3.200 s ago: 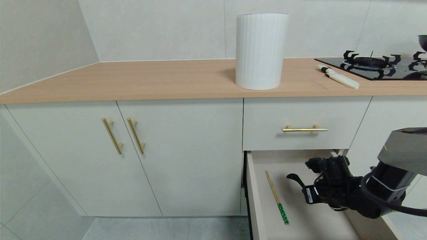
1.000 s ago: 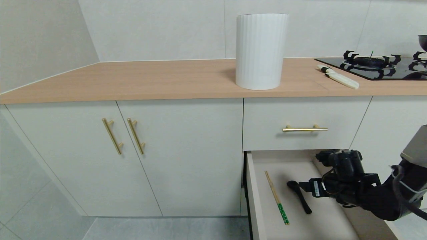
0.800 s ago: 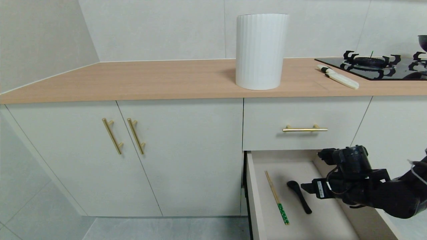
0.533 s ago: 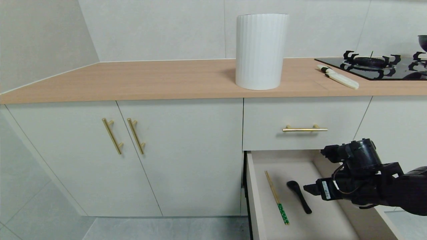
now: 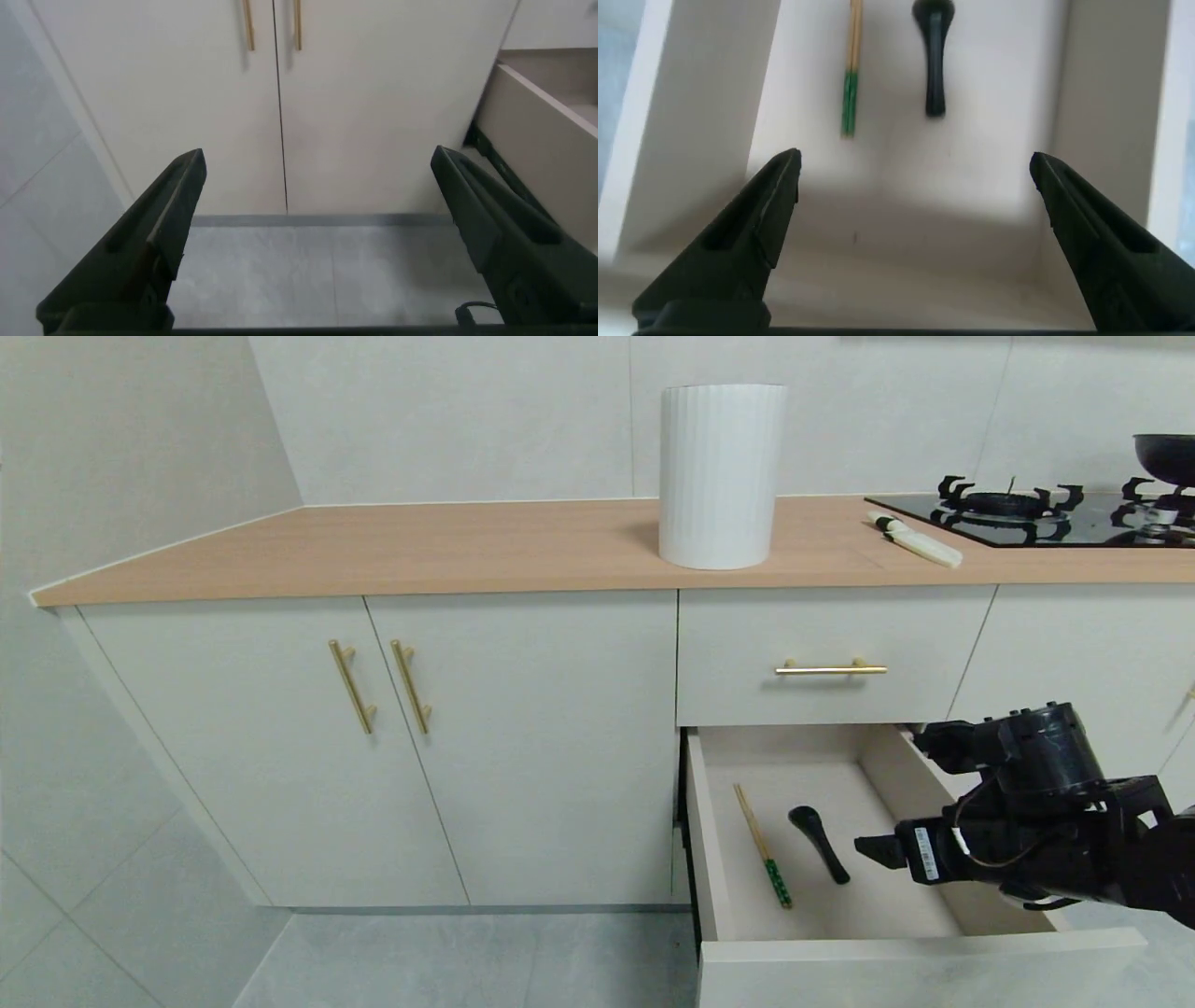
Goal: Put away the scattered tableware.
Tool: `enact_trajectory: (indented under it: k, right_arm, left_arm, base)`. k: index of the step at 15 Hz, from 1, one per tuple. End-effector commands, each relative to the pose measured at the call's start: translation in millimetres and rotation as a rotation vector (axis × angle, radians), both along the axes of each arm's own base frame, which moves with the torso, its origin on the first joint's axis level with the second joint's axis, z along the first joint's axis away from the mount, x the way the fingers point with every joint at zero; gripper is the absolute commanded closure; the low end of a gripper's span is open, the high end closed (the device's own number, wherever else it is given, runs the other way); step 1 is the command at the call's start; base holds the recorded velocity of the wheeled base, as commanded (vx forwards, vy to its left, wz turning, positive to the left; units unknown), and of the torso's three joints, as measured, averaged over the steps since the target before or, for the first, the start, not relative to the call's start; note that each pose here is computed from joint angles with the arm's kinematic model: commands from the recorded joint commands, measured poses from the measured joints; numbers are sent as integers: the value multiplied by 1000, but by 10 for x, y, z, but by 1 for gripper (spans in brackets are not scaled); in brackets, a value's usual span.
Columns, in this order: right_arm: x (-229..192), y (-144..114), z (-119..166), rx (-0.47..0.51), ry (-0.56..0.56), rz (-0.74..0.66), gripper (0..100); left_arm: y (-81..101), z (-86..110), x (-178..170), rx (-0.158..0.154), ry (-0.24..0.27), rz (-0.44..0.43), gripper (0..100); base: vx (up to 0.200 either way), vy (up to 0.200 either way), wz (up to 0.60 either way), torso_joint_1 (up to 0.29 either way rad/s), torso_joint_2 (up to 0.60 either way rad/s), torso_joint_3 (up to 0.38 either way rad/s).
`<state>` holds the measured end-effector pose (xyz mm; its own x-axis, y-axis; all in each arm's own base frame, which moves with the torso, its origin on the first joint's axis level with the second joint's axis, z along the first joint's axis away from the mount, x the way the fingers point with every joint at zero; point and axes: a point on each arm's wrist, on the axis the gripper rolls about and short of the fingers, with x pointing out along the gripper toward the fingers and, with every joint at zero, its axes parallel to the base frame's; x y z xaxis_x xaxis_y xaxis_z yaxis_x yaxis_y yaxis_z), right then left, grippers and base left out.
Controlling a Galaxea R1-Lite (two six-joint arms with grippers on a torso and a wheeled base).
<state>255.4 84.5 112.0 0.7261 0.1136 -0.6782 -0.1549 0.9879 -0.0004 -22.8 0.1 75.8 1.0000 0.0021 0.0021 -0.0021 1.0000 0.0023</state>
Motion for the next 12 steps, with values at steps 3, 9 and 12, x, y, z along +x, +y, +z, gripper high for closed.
enact_trajectory:
  k: [3,9,12]
  right_arm:
    - [-178,15,157,-17,7,44,0]
    - [-512,47,228,-103,111,152,0]
    - [-641,114,179,-147,155,228,0]
  left_arm:
    - [0,-1,0,1,1,1,0]
    - [0,-1,0,1,1,1,0]
    - [0,-1,0,1,1,1,0]
  base:
    - [0,0,0,0,0,0]
    - [0,0,0,0,0,0]
    - [0,0,0,0,0,0]
